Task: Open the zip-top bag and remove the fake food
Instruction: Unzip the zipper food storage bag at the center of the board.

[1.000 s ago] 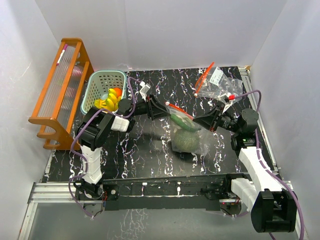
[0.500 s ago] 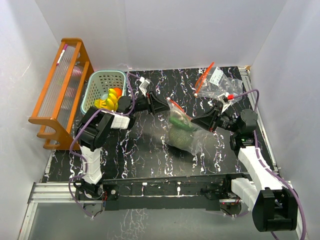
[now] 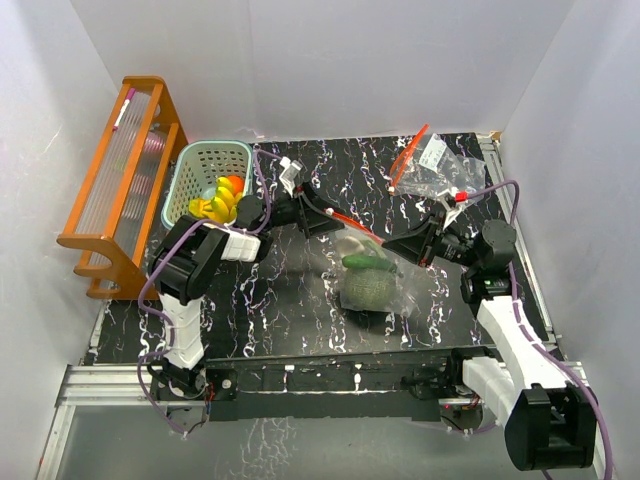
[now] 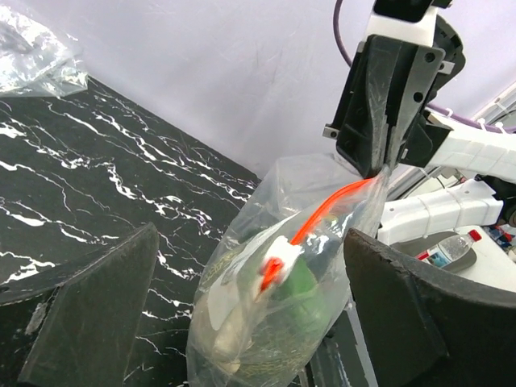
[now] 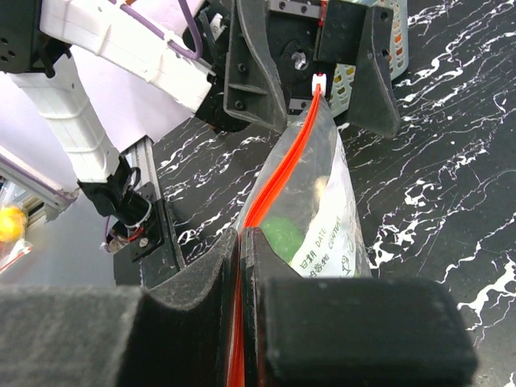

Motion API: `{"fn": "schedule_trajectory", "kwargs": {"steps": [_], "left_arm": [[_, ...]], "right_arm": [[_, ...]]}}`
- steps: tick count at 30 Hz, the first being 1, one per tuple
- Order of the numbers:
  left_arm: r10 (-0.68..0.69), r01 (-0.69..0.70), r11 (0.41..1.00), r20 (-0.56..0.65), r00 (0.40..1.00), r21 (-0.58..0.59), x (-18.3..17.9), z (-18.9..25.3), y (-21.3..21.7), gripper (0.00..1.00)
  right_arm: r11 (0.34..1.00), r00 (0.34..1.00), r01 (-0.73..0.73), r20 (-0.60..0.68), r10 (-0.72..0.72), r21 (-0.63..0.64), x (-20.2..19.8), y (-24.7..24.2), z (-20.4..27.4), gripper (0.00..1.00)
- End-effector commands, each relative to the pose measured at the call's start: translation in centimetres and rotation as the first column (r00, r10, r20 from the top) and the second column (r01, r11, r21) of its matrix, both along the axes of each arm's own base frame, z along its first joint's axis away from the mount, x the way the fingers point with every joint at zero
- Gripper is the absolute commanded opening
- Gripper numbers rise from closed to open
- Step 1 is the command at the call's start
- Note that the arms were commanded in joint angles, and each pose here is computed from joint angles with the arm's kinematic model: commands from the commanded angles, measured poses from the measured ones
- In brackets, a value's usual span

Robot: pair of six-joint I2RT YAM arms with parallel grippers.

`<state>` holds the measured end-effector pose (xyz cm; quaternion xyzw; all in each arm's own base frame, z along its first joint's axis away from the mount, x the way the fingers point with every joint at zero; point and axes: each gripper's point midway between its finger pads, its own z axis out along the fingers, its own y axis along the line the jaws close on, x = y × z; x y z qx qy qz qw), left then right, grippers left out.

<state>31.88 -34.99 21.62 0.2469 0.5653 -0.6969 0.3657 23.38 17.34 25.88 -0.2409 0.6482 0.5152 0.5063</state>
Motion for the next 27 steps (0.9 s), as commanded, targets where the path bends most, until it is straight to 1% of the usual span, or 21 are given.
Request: {"fn": "schedule_trajectory", "kwargs": {"steps": [1, 2, 5, 7, 9, 12, 13, 15, 16, 19, 22, 23, 26, 27], "left_arm": [[0.014, 0.010, 0.994, 0.226, 0.974, -0.108, -2.0, 4.0, 0.2, 0.97], [0.012, 0.014, 0.994, 0.233, 0.972, -0.110, -2.3, 4.2, 0.1, 0.96], [0.023, 0.012, 0.991, 0.258, 0.966, -0.132, -3.3, 5.3, -0.2, 0.88], [0.022, 0.018, 0.989, 0.273, 0.962, -0.144, -4.0, 5.9, -0.5, 0.81], [0.012, 0.032, 0.988, 0.283, 0.959, -0.152, -4.4, 6.5, -0.7, 0.69], [0.009, 0.041, 0.985, 0.293, 0.956, -0.166, -4.7, 7.5, -0.8, 0.49], [0.016, 0.038, 0.984, 0.294, 0.956, -0.176, -4.6, 8.0, -0.7, 0.37], [0.032, 0.027, 0.979, 0.284, 0.958, -0.201, -4.5, 9.1, -0.6, 0.08], [0.034, 0.027, 0.977, 0.281, 0.959, -0.210, -4.5, 9.6, -0.6, 0.00], [0.039, 0.030, 0.973, 0.289, 0.957, -0.229, -4.7, 10.8, -0.3, 0.00], [-0.002, 0.071, 0.975, 0.312, 0.950, -0.210, -5.4, 11.1, -0.3, 0.00], [-0.035, 0.097, 0.978, 0.309, 0.950, -0.187, -5.6, 10.5, -0.4, 0.00], [-0.119, 0.161, 0.979, 0.291, 0.949, -0.126, -6.0, 8.7, -0.9, 0.00], [-0.141, 0.177, 0.978, 0.281, 0.949, -0.108, -6.1, 7.9, -1.1, 0.00]], "right_arm": [[0.999, 0.988, -0.027, 0.153, 0.023, 0.025, -1.2, 0.3, 4.7, 0.08], [0.999, 0.987, -0.033, 0.160, 0.028, 0.033, -1.4, 0.3, 5.2, 0.08], [0.998, 0.984, -0.037, 0.178, 0.029, 0.044, -1.7, 0.3, 6.4, 0.08], [0.998, 0.982, -0.035, 0.187, 0.026, 0.049, -1.7, 0.3, 6.9, 0.08], [0.998, 0.981, -0.044, 0.191, 0.033, 0.054, -1.9, 0.4, 7.2, 0.08], [0.996, 0.980, -0.061, 0.193, 0.048, 0.061, -2.3, 0.5, 7.3, 0.08], [0.996, 0.981, -0.058, 0.189, 0.045, 0.064, -2.3, 0.5, 7.3, 0.08], [0.996, 0.983, -0.058, 0.180, 0.045, 0.067, -2.3, 0.5, 7.1, 0.08], [0.996, 0.984, -0.057, 0.172, 0.044, 0.069, -2.3, 0.5, 7.0, 0.08], [0.997, 0.989, -0.029, 0.146, 0.019, 0.068, -1.6, 0.4, 6.5, 0.08], [0.997, 0.993, 0.056, 0.104, -0.062, 0.058, 0.0, -0.1, 6.1, 0.08], [0.993, 0.991, 0.102, 0.081, -0.106, 0.053, 0.7, -0.5, 5.8, 0.17], [0.961, 0.962, 0.271, 0.029, -0.273, 0.048, 3.3, -1.9, 5.8, 0.58], [0.950, 0.951, 0.307, 0.021, -0.309, 0.050, 3.8, -2.3, 6.0, 0.68]]}}
